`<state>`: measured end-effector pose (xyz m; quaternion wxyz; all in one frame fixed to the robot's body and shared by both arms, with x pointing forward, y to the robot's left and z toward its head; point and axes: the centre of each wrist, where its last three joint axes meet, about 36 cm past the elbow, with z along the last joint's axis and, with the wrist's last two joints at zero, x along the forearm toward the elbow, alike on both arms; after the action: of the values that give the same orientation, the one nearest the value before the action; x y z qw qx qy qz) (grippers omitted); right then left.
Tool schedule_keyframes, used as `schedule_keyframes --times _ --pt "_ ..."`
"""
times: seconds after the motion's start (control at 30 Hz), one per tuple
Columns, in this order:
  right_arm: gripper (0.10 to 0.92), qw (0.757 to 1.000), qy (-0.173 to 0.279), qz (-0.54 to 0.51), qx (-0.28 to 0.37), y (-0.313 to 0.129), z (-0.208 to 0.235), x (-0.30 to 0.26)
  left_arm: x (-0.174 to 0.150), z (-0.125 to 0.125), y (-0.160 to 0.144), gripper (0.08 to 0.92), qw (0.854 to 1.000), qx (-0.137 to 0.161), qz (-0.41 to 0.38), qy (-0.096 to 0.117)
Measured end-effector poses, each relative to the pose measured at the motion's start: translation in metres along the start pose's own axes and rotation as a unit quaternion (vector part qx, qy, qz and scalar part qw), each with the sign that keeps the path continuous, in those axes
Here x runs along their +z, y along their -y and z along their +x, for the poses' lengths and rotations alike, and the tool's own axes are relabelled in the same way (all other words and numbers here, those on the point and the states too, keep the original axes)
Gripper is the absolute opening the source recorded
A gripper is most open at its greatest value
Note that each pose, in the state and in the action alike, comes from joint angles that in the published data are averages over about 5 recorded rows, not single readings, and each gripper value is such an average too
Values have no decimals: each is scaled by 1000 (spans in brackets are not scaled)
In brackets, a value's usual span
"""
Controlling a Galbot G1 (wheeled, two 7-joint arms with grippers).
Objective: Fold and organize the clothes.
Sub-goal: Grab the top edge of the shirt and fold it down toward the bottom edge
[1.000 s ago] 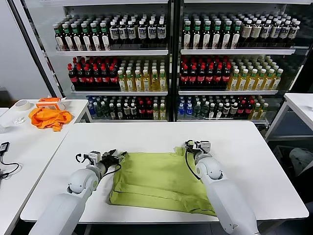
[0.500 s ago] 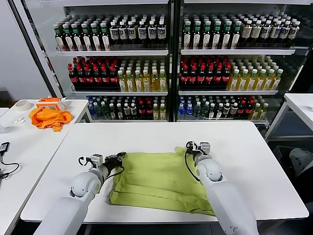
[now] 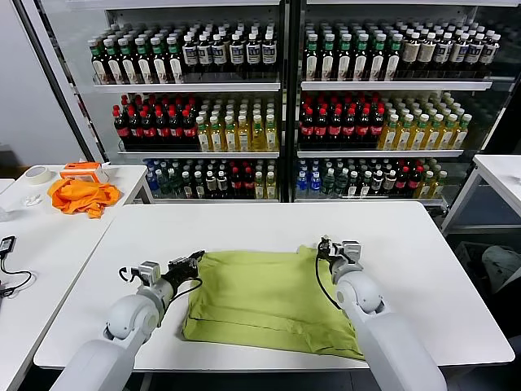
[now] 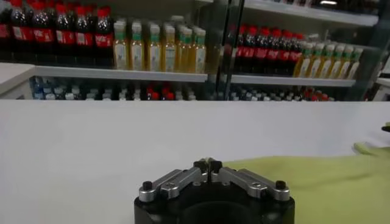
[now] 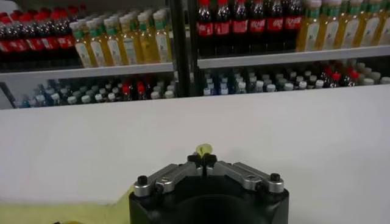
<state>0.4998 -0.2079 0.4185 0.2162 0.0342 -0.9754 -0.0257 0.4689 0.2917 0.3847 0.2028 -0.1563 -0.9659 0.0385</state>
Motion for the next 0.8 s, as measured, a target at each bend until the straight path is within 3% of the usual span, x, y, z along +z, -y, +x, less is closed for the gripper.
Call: schedule_keyframes --times 0.4,0.8 --pt "108 1000 14 15 -2 6 77 21 11 43 8 84 1000 21 -1 20" --pt "108 1000 9 26 6 8 123 46 30 64 23 84 999 41 0 14"
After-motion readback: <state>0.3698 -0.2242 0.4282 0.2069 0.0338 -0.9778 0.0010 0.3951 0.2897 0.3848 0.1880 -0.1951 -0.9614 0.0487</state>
